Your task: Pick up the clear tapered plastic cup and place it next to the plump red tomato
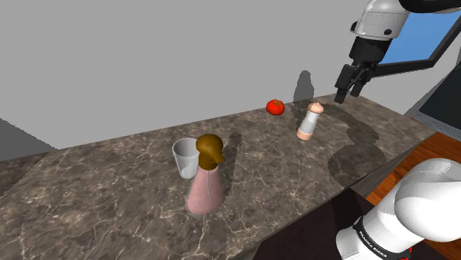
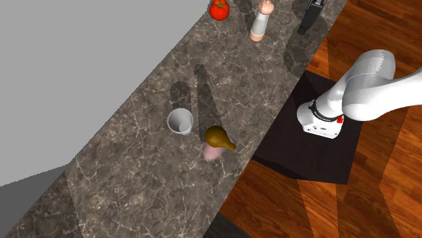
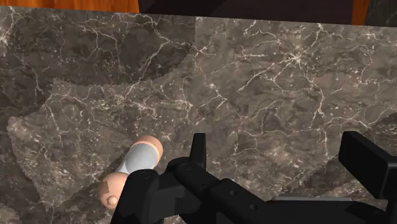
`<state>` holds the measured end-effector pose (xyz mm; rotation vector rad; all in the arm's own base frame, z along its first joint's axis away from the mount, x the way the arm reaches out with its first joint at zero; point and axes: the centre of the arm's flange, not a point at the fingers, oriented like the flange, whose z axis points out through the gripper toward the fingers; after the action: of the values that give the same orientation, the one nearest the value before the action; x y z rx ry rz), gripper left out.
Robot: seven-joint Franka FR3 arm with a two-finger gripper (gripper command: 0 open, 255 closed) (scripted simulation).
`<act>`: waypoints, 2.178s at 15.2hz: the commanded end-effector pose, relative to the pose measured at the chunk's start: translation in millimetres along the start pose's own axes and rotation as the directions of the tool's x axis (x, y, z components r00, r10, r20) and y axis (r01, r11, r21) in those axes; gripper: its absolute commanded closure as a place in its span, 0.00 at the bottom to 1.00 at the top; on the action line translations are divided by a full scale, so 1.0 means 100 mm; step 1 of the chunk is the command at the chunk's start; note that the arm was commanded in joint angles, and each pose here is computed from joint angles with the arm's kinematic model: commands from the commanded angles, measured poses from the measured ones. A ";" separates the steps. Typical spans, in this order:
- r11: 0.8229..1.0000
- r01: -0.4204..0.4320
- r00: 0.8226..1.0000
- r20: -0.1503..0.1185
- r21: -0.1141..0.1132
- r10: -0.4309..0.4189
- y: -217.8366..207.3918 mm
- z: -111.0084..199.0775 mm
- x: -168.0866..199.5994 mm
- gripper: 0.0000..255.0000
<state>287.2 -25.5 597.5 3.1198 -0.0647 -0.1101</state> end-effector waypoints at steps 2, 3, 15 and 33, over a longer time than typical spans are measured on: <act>1.000 -0.002 1.000 -0.001 -0.003 0.002 -0.12 0.04 0.05 0.00; 1.000 -0.004 1.000 -0.001 -0.006 0.004 -0.24 0.07 0.11 0.00; 0.999 -0.027 1.000 -0.010 -0.039 0.026 -1.64 0.53 0.78 0.00; 0.994 -0.061 0.998 -0.023 -0.088 0.059 -3.69 1.28 1.86 0.00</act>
<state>473.4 320.9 454.7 3.0292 -0.1439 -0.0791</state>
